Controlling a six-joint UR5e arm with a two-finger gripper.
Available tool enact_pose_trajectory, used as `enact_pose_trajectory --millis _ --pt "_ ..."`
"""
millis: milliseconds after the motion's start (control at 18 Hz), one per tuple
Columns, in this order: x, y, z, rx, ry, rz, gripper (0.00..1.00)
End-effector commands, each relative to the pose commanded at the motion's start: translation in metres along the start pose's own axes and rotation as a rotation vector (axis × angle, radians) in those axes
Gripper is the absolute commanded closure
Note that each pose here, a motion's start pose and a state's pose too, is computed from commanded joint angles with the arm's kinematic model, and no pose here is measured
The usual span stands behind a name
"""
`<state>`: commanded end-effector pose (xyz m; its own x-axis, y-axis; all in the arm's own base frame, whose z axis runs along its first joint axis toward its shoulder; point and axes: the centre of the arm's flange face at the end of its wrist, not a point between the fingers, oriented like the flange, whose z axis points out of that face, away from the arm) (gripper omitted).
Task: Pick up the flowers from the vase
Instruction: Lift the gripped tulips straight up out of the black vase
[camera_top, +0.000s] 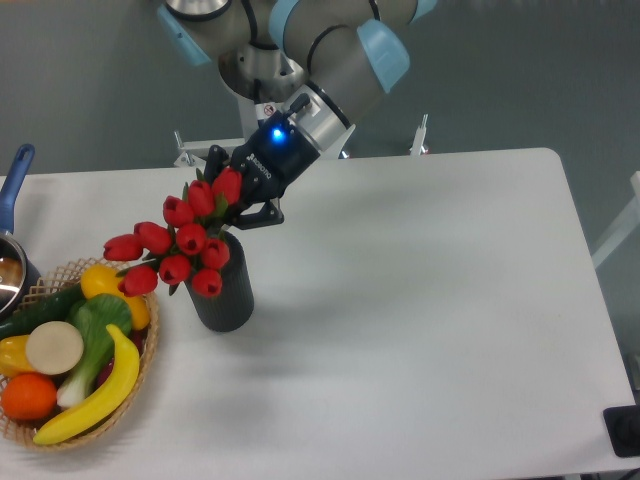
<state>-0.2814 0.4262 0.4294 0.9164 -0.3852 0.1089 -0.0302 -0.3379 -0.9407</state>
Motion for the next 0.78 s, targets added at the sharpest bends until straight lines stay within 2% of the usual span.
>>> enact_pose_trajectory --millis 278,500,778 --pt "-0.005 -0.033 -0.026 0.049 -0.039 -0.033 0.93" --pt "-0.01 -0.052 -0.041 0.07 -0.061 -0.097 0.93" --pt "-0.027 -0.07 -0.07 0.086 -0.118 -0.09 0.93"
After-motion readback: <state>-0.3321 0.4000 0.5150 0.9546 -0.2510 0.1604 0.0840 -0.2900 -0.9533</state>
